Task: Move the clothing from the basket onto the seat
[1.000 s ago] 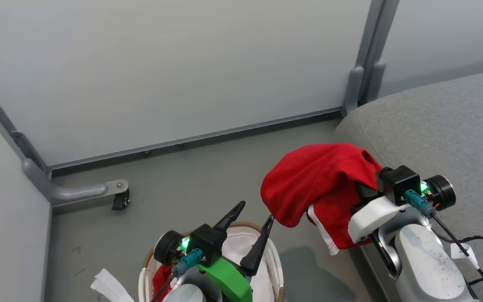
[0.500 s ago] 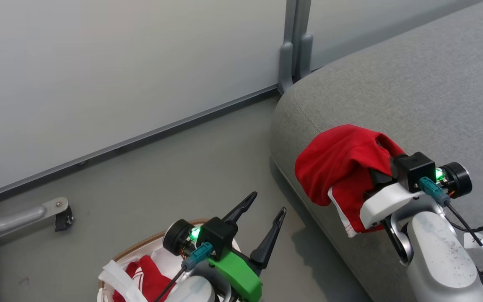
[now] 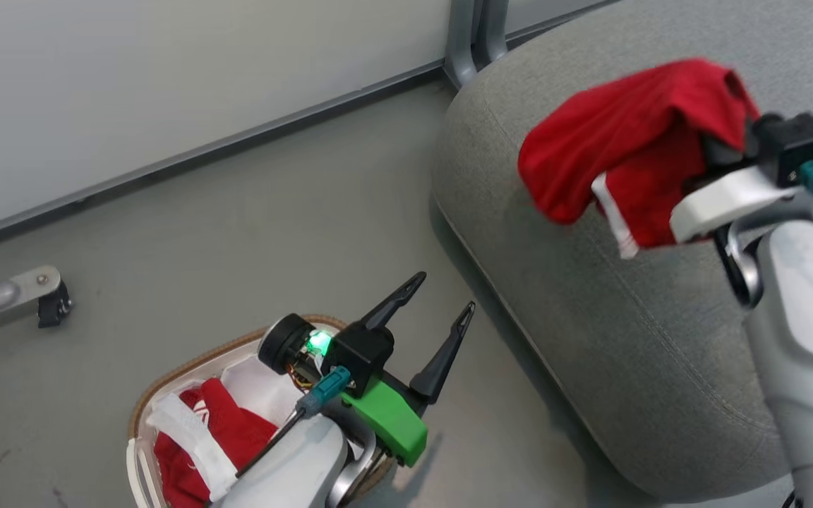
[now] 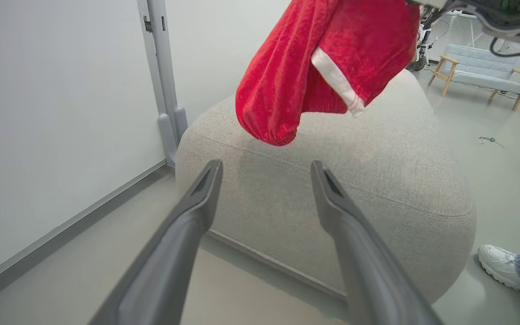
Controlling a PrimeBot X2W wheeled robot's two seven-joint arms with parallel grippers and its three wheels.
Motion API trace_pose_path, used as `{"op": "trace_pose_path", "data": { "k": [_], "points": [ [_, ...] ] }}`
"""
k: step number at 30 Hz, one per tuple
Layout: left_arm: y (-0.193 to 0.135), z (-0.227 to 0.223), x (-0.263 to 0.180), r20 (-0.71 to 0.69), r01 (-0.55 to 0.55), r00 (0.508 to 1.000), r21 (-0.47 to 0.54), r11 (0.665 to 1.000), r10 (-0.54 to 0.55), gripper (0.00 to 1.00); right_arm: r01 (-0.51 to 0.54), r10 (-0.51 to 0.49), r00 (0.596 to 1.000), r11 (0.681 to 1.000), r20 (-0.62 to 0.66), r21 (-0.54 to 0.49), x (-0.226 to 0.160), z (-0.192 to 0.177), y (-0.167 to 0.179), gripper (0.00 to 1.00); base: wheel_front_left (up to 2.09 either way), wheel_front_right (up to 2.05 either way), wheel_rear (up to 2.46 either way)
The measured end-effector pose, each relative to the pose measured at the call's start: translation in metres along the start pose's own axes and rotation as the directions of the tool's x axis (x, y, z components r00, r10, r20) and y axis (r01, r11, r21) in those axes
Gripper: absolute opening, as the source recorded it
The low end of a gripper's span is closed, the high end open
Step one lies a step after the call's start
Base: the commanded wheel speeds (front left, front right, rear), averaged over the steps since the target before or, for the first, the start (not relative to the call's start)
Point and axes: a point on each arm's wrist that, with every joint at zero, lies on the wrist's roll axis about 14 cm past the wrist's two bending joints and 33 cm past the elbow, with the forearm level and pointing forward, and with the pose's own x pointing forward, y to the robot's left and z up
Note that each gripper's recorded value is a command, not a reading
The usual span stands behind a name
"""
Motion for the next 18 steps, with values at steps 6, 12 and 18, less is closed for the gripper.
{"op": "trace_pose_path", "data": {
  "k": [6, 12, 18],
  "points": [
    [0.032, -0.013, 0.005, -0.009, -0.015, 1.000, 0.010, 1.000, 0.015, 1.00, 0.043, -0.033, 0.996, 0.992, 0.082, -0.117, 0.069, 0.030, -0.036, 0.00, 0.00, 0.00, 0.00],
    [0.061, -0.036, 0.007, -0.033, -0.032, 0.999, -0.008, 0.999, 0.031, 1.00, 0.114, -0.106, 0.993, 0.971, 0.051, -0.208, 0.122, 0.019, -0.072, 0.00, 0.00, 0.00, 0.00],
    [0.088, -0.065, 0.001, -0.068, -0.073, 0.995, -0.043, 0.996, 0.070, 1.00, 0.136, -0.161, 0.982, 0.966, -0.101, -0.221, 0.141, -0.051, -0.081, 0.00, 0.00, 0.00, 0.00]
  ]
}}
